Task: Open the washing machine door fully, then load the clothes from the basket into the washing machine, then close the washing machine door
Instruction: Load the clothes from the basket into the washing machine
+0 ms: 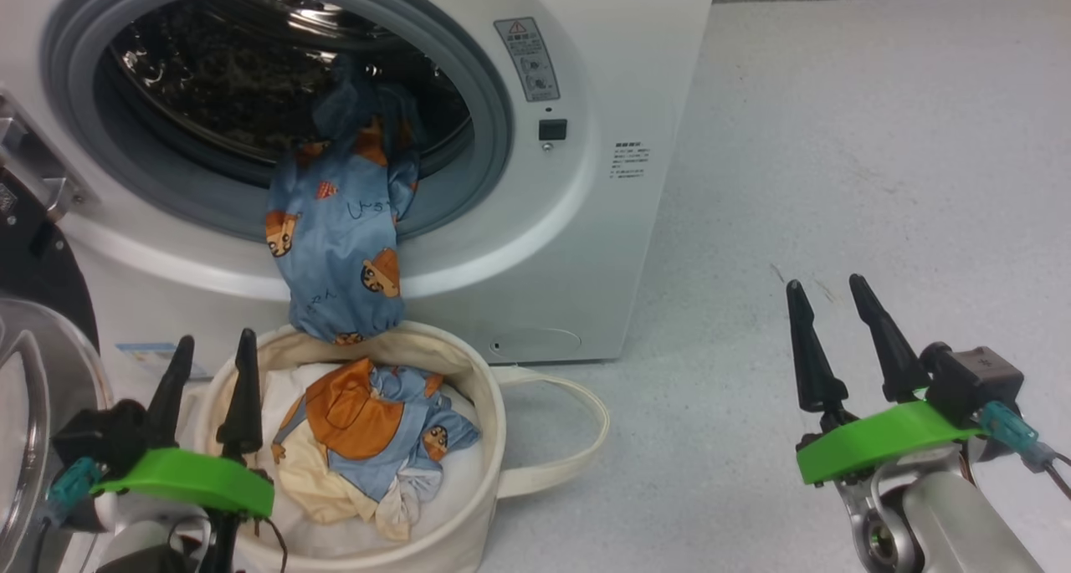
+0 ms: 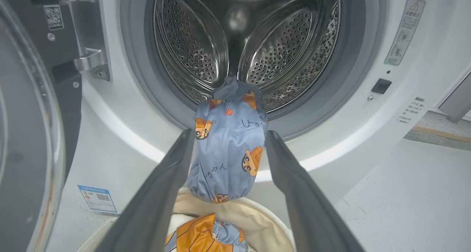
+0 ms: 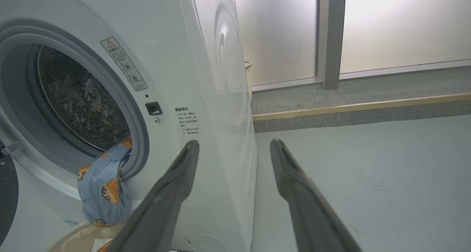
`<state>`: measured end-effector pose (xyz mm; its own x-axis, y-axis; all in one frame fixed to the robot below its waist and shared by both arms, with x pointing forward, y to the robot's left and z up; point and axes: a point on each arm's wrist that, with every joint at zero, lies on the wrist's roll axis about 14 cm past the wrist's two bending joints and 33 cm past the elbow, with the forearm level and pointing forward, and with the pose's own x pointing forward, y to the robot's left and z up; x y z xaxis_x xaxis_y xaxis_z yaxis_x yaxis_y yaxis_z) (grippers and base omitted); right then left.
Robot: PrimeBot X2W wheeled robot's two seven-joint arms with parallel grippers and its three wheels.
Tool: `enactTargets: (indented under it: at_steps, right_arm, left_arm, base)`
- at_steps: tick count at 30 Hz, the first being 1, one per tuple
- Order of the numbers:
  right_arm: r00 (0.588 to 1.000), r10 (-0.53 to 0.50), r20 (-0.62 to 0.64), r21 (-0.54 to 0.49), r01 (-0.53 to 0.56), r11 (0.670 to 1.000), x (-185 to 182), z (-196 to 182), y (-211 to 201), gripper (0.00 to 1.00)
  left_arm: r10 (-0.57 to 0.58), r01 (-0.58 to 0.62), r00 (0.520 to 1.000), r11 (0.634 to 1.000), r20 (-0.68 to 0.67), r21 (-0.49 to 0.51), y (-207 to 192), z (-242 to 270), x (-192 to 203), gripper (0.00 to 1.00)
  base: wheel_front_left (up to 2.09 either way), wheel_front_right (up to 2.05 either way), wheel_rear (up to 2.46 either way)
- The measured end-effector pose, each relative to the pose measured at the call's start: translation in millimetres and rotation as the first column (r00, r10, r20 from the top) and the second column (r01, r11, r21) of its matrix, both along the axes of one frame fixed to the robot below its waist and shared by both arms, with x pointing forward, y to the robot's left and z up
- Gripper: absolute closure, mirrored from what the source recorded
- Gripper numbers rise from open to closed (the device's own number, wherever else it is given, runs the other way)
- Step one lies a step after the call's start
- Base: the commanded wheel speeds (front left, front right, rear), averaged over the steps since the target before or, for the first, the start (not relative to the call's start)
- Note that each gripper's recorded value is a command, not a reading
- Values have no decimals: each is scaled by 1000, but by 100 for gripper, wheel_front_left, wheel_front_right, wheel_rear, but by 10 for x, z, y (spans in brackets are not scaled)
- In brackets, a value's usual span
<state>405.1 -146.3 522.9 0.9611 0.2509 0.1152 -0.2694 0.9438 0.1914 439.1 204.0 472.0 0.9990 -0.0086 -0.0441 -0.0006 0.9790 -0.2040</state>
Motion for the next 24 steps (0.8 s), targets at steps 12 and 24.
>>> enactTargets:
  at_steps: [12,24]
  right_arm:
    - [999,-30,-36,12,31,999,71,-138,-65,0]
    - [992,-97,-77,-36,95,995,221,-345,-301,0]
  left_arm:
    - [-60,54,972,998,-229,-33,-259,-720,103,0]
    - [-135,107,868,991,-478,-85,-600,-1496,337,0]
  base:
    - [0,0,0]
    - [0,0,0]
